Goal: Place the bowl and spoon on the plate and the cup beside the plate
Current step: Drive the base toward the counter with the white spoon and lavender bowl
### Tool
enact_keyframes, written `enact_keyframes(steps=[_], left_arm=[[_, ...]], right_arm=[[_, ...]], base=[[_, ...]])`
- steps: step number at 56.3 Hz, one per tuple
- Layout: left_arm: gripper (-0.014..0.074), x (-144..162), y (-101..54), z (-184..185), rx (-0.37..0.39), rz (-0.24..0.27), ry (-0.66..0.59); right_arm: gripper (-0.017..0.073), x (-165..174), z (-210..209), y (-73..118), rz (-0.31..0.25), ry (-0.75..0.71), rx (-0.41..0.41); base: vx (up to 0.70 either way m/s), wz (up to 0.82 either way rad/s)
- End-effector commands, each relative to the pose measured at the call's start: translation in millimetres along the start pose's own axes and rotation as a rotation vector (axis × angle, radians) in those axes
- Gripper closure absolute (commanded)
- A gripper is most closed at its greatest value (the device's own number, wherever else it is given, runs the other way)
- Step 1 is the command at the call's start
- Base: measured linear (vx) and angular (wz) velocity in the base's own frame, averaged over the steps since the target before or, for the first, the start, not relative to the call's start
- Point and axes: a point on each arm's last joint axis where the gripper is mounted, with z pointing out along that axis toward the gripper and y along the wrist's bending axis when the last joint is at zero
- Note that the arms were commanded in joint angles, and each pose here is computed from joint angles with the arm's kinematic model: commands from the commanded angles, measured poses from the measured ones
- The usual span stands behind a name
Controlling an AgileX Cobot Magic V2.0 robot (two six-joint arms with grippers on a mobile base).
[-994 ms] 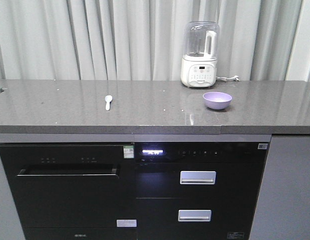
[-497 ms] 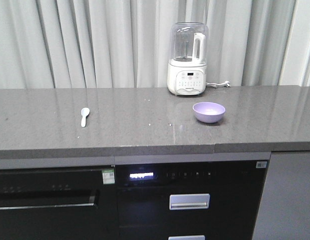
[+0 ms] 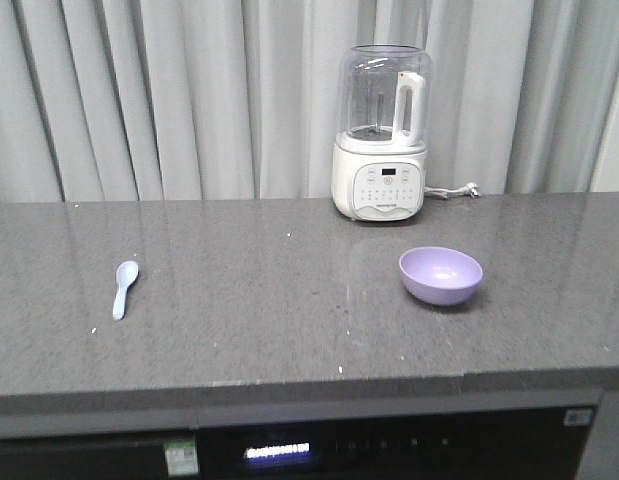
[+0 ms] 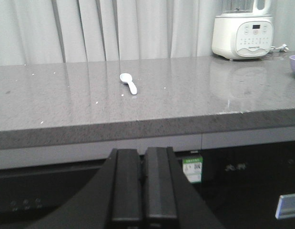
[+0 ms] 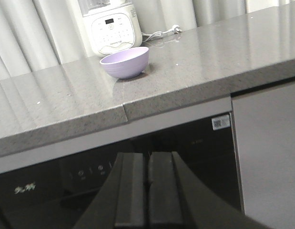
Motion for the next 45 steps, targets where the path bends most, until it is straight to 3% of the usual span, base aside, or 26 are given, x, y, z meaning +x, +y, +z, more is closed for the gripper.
enact_keyframes(steps=[1,45], left_arm=[[0.0597,-16.1,-1.6,-2.4,0.017,-0.007,-0.115],[0.0597,-16.0,-1.6,-2.4,0.017,-0.007,-0.114]], right_arm=[[0.0568,-6.5,-0.4,1.2,-0.015,-0.083,-0.013],[0.0568,-6.5,-0.4,1.2,-0.015,-0.083,-0.013]], base=[[0.43,-0.01],[0.4,0.07]])
